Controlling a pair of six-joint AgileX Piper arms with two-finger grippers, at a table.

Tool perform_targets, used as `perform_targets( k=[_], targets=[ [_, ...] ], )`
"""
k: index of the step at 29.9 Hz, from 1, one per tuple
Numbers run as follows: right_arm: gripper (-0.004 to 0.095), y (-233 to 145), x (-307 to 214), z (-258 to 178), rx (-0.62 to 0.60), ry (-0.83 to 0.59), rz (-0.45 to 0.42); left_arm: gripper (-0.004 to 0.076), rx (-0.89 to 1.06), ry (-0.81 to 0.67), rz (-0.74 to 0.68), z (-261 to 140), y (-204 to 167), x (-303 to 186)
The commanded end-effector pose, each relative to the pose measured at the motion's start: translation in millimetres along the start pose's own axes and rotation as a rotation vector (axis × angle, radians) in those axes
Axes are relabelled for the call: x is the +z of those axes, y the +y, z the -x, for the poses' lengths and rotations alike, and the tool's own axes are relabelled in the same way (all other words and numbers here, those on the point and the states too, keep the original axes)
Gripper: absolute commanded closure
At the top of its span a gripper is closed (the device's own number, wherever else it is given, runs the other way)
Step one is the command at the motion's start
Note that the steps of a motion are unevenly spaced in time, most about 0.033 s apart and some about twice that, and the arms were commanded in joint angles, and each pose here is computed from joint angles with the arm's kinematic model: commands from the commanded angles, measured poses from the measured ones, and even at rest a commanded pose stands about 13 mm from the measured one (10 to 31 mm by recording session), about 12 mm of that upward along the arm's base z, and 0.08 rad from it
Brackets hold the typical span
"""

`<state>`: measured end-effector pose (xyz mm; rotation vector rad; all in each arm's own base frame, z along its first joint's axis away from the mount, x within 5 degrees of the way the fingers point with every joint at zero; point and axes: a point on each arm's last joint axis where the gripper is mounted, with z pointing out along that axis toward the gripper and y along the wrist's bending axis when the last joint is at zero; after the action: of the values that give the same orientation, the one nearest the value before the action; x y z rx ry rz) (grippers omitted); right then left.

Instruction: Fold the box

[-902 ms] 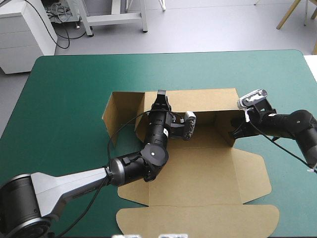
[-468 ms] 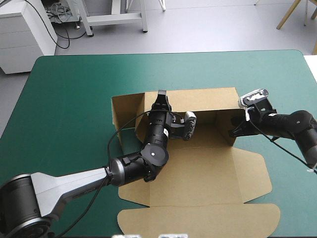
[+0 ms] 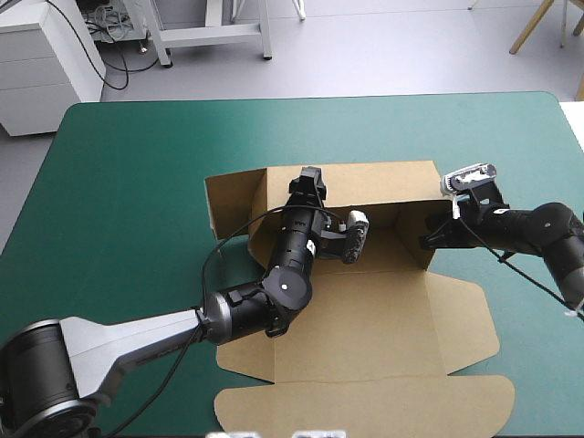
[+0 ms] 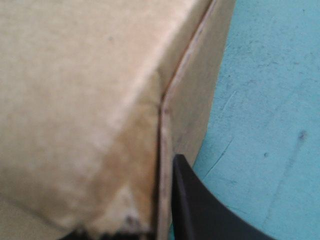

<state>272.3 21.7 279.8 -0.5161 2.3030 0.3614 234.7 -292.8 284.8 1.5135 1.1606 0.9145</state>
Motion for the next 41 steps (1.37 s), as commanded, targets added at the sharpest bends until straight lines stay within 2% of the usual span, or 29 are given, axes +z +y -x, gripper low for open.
perform_targets(
  k=[1, 6, 15, 26, 30, 35, 41],
  targets=[
    [0.0910, 8, -10, 8, 0.027, -0.020, 0.048, 0.0237, -0.019, -0.018, 0.126, -1, 25, -8],
    [0.0910, 8, -10, 8, 0.065, -0.015, 0.046, 0.0242, -0.028, -0.018, 0.126, 0, 25, -9],
    [0.0910, 4, -11, 4, 0.096, 0.029, 0.003, 0.0338, -0.080, -0.017, 0.181, 1, 39, -27],
    [0.0910, 4, -13, 6, 0.120, 0.053, -0.001, 0.0348, -0.162, -0.045, 0.293, 6, 68, -79],
    [0.0910, 3, -24, 20, 0.128, 0.052, -0.013, 0.0461, -0.219, -0.012, 0.352, -4, 84, -96],
    [0.0910, 5, -42, 40, 0.164, 0.065, -0.017, 0.0734, -0.348, 0.036, 0.445, -41, 127, -112],
    [0.0910, 5, -61, 59, 0.196, 0.089, -0.051, 0.0730, -0.532, 0.021, 0.554, -86, 174, -146]
  ],
)
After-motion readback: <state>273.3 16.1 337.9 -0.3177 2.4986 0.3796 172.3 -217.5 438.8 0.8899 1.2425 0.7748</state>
